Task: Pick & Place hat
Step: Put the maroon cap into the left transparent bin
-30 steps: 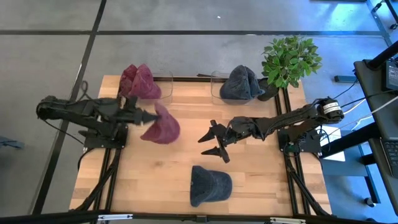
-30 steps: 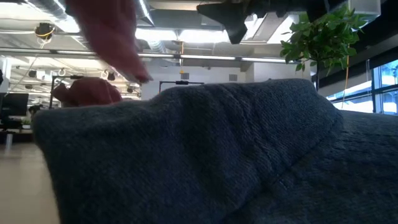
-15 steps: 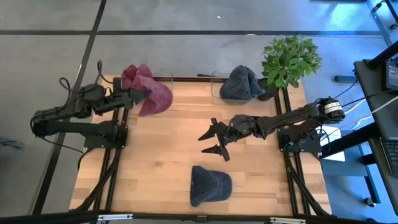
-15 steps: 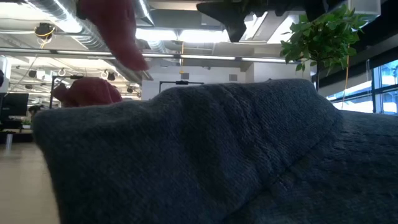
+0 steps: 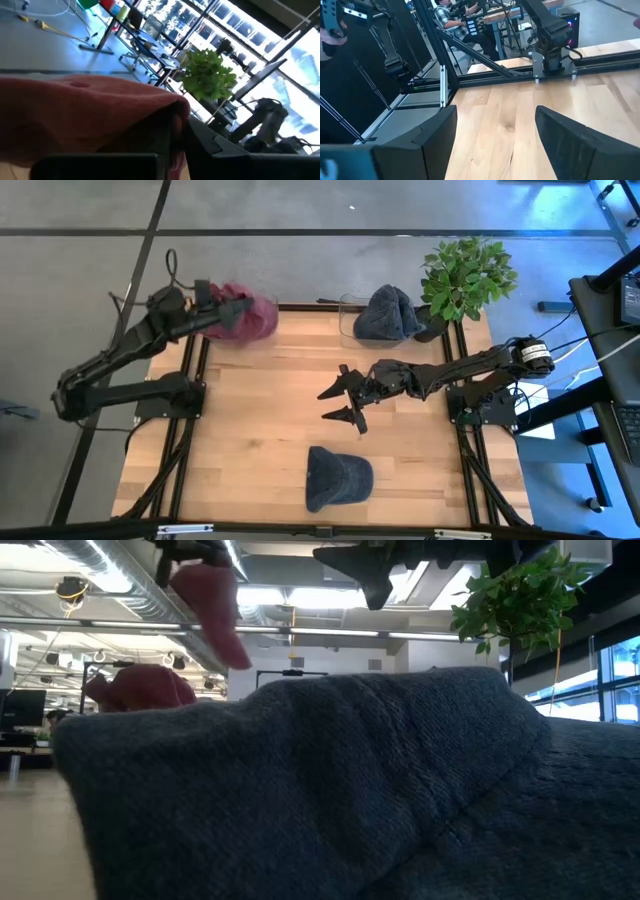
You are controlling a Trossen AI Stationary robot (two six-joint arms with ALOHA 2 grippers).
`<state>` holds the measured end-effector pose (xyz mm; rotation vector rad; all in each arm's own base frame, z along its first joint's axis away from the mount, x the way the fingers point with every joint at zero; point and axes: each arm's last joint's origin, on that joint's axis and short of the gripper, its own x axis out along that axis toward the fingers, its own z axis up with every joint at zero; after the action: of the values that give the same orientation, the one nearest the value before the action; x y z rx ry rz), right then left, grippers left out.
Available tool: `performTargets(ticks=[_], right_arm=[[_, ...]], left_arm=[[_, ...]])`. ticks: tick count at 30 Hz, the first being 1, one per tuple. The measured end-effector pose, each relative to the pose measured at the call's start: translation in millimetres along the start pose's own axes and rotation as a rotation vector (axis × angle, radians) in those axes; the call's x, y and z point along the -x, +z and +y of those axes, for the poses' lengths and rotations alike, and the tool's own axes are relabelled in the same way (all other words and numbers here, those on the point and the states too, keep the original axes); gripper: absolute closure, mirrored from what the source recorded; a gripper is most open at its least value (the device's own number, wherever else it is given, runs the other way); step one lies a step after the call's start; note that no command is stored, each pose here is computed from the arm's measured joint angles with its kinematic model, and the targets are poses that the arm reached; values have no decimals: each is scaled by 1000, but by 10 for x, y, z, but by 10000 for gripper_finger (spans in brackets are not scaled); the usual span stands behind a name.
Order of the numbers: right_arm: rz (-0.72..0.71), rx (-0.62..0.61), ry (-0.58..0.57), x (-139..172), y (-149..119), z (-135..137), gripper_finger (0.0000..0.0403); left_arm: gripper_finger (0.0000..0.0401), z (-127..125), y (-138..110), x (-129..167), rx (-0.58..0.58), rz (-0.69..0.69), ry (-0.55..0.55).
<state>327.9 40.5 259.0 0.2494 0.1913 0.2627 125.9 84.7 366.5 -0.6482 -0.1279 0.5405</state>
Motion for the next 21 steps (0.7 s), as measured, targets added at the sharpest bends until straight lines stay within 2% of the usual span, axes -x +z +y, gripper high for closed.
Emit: performTargets(ticks=[8,14,21], right_arm=[[3,-14,-1,0,-3,-1,134],[12,-17,-3,0,-12,-3,134],[17,-17,-4,0,-17,-4,134]], left_arm=[[373,120,371,-317,-85,124,100],[373,254,488,-434,-135,240,227],[373,362,540,-388,-108,275,338]])
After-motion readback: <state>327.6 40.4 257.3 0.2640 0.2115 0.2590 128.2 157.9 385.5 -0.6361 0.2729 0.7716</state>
